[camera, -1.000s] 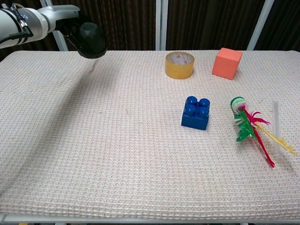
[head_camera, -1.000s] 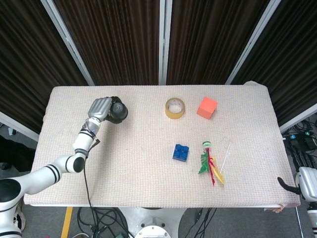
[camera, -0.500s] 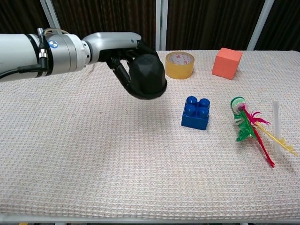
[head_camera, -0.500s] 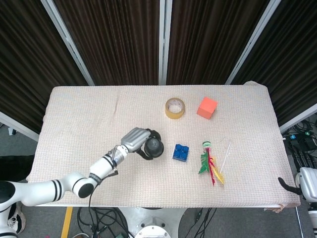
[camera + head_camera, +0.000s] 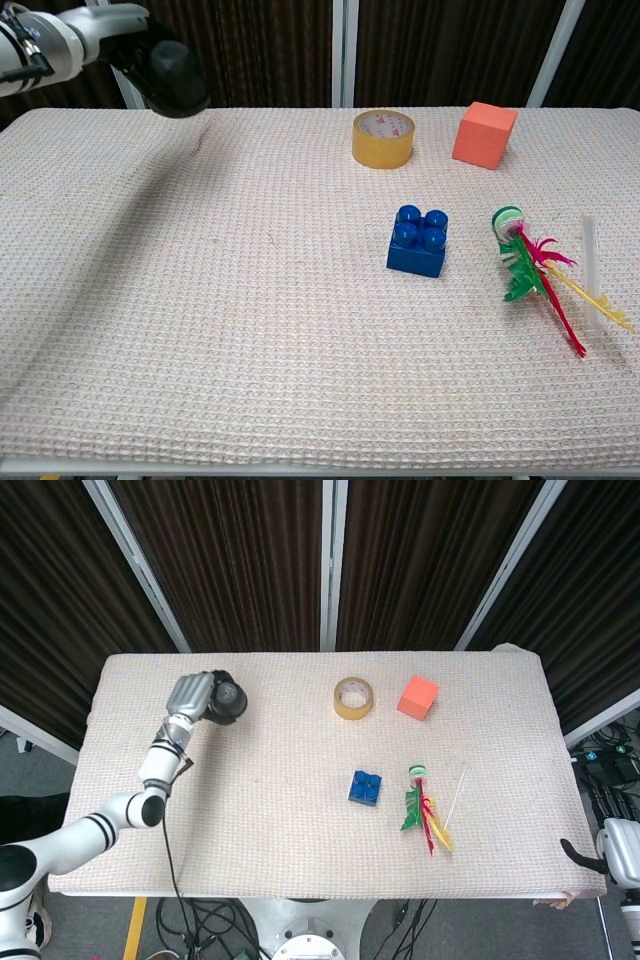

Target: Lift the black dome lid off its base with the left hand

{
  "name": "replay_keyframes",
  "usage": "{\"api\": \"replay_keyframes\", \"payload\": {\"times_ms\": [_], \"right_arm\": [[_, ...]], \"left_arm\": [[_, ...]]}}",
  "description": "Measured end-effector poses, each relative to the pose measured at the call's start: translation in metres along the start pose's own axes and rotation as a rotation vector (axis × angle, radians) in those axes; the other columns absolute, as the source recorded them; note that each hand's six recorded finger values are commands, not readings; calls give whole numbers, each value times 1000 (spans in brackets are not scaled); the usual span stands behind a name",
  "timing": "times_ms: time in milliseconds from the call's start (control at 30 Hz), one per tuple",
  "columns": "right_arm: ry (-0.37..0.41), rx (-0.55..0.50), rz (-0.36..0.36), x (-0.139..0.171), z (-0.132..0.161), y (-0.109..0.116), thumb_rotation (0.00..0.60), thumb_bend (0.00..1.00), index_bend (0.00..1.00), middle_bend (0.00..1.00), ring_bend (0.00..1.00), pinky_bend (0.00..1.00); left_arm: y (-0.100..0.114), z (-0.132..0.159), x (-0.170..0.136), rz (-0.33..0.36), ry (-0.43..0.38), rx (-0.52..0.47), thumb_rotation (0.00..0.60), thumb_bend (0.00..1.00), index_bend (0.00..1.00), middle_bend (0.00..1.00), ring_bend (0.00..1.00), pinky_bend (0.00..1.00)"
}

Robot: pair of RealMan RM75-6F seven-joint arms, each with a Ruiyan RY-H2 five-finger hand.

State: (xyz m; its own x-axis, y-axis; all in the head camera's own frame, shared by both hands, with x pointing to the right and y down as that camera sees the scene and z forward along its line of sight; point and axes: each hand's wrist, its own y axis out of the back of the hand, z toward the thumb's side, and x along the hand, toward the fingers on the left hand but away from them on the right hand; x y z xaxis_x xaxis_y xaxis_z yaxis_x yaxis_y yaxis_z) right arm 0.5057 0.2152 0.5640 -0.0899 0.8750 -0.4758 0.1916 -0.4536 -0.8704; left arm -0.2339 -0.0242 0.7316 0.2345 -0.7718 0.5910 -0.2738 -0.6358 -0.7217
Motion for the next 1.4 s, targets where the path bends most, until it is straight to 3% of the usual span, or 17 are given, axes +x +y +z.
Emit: {"api": "replay_keyframes", "payload": {"times_ms": [67, 200, 300, 367, 467, 567, 700, 833, 967, 1100, 1200, 1300, 1400], "right_arm": [[-2, -1, -2, 0, -1, 1, 600, 188, 0, 11, 0, 0], [-6, -2, 3, 0, -2, 0, 600, 189, 0, 11, 0, 0], [-8, -3, 10, -1, -3, -3, 600, 189, 0, 12, 0, 0], [-6, -2, 12, -2, -2, -4, 600, 189, 0, 12, 0, 0], [-6, -1, 11, -2, -2, -3, 600, 189, 0, 13, 0, 0], [-8, -1, 7, -2, -2, -2, 600, 188, 0, 16, 0, 0], [-7, 1, 10, -2, -1, -3, 600, 188, 0, 17, 0, 0], [-7, 1, 15, -2, -1, -5, 600, 189, 0, 17, 0, 0], [-5, 2, 17, -2, -1, -5, 600, 187, 0, 17, 0, 0], [-9, 1, 14, -2, -2, -4, 600, 189, 0, 17, 0, 0], [-9, 2, 18, -2, -1, -5, 600, 189, 0, 17, 0, 0], [-6, 3, 22, -2, -1, -6, 600, 188, 0, 17, 0, 0], [-8, 2, 20, -3, -1, -6, 600, 189, 0, 17, 0, 0]], "left_arm": [[-21, 25, -12, -76, -74, -21, 600, 191, 447, 467, 310, 391], [-66, 104, -58, -254, -271, -135, 600, 190, 447, 474, 315, 395], [-79, 141, -84, -331, -352, -207, 600, 190, 447, 474, 315, 394], [-80, 149, -90, -345, -367, -230, 600, 191, 447, 473, 315, 392], [-75, 144, -81, -314, -336, -242, 600, 190, 447, 471, 315, 388], [-59, 111, -52, -218, -238, -224, 600, 190, 447, 470, 315, 382], [-19, 46, -11, -22, -65, -167, 600, 190, 447, 470, 315, 379], [2, 12, 0, 61, 11, -127, 600, 190, 448, 469, 315, 379], [-14, 19, -8, 3, -24, -133, 600, 191, 447, 467, 315, 379], [-46, 51, -33, -121, -148, -141, 600, 191, 448, 467, 315, 378], [-61, 69, -52, -174, -236, -126, 600, 190, 447, 472, 315, 378], [-69, 73, -62, -199, -276, -122, 600, 191, 447, 473, 315, 378], [-70, 62, -59, -183, -250, -119, 600, 191, 447, 472, 315, 378]]}}
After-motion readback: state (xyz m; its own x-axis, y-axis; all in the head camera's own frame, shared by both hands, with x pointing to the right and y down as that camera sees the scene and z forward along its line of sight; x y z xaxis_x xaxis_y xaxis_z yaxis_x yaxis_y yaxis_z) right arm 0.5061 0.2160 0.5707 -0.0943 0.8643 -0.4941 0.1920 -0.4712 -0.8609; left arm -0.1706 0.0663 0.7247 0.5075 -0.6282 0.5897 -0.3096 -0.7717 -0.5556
